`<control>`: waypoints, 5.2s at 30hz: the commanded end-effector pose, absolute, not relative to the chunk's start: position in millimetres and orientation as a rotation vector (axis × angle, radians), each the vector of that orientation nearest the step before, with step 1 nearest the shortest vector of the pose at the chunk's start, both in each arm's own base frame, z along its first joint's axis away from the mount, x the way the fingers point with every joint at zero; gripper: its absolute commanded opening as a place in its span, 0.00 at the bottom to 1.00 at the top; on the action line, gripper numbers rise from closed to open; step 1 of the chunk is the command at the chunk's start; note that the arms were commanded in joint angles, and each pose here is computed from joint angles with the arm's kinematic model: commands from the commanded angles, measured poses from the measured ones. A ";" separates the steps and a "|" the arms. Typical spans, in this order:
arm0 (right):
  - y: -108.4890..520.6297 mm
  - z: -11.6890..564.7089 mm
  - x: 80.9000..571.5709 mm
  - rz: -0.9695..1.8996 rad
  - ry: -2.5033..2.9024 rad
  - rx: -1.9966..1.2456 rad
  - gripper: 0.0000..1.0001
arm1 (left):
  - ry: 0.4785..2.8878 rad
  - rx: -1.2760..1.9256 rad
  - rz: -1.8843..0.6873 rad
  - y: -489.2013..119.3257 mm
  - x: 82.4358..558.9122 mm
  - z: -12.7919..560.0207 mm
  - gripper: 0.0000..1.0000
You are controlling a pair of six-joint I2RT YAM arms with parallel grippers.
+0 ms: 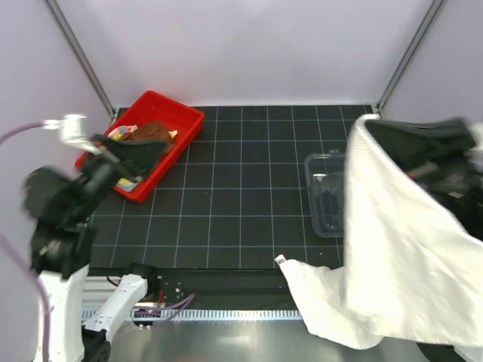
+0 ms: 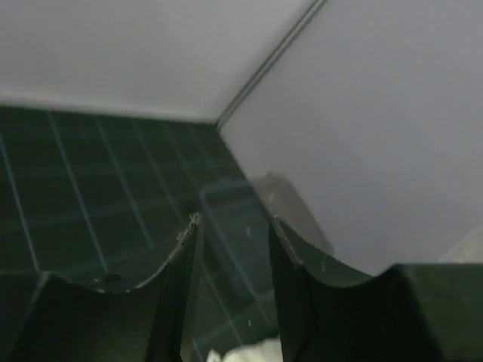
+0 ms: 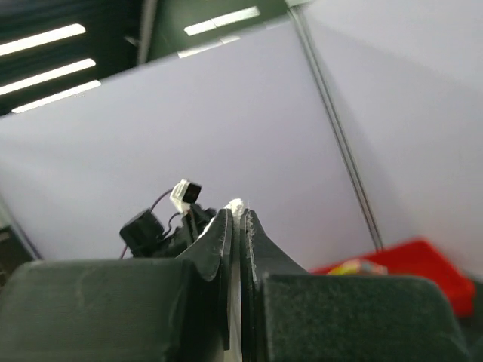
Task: Fold and stack the towels
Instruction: Flatten out the crumpled towel
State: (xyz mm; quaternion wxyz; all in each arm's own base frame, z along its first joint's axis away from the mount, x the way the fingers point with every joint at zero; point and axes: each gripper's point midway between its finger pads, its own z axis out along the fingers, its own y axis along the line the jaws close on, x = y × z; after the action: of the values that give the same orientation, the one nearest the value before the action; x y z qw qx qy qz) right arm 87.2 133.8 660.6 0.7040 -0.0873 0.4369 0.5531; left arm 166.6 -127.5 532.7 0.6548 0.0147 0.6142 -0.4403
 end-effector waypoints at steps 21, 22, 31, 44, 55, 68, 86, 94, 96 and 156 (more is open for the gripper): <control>266.3 264.6 386.7 0.550 2.138 0.055 0.01 | 2.048 -0.186 -0.945 -179.8 262.2 210.5 0.66; 259.1 260.7 392.3 0.544 2.142 0.075 0.01 | 2.087 -0.154 -0.961 -195.7 260.4 198.3 0.66; 222.0 253.2 398.7 0.529 2.138 0.113 0.01 | 2.431 -0.362 -0.797 -229.0 201.4 92.4 0.63; 186.9 242.2 383.1 0.527 2.130 0.173 0.01 | 2.440 -0.325 -0.581 -270.0 161.8 43.1 0.72; 107.0 188.2 368.5 0.332 2.192 0.342 0.01 | 2.399 -0.234 -0.743 -305.5 164.7 47.5 0.76; 97.7 187.4 364.9 0.318 2.192 0.361 0.01 | 2.389 -0.232 -0.763 -308.9 163.3 48.0 0.58; 103.5 201.6 364.0 0.381 2.166 0.326 0.01 | 2.334 -0.114 -0.826 -320.6 156.2 69.0 0.00; 135.0 351.4 322.3 0.655 1.884 0.032 0.01 | 2.100 0.117 -0.327 -217.2 197.4 210.4 0.00; 135.5 399.8 303.5 0.693 1.743 -0.023 0.01 | 1.944 0.087 -0.388 -196.6 201.2 296.2 0.00; 155.6 661.9 246.4 0.993 1.030 -0.239 0.01 | 1.209 0.009 -0.171 -96.4 211.0 637.3 0.00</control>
State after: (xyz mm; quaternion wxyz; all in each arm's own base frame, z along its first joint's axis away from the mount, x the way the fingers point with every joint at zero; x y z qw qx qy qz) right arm 153.1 148.9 677.0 0.7408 -0.1410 0.4397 0.4878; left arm 177.3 -113.3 618.1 0.7684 0.0532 0.5879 -0.2471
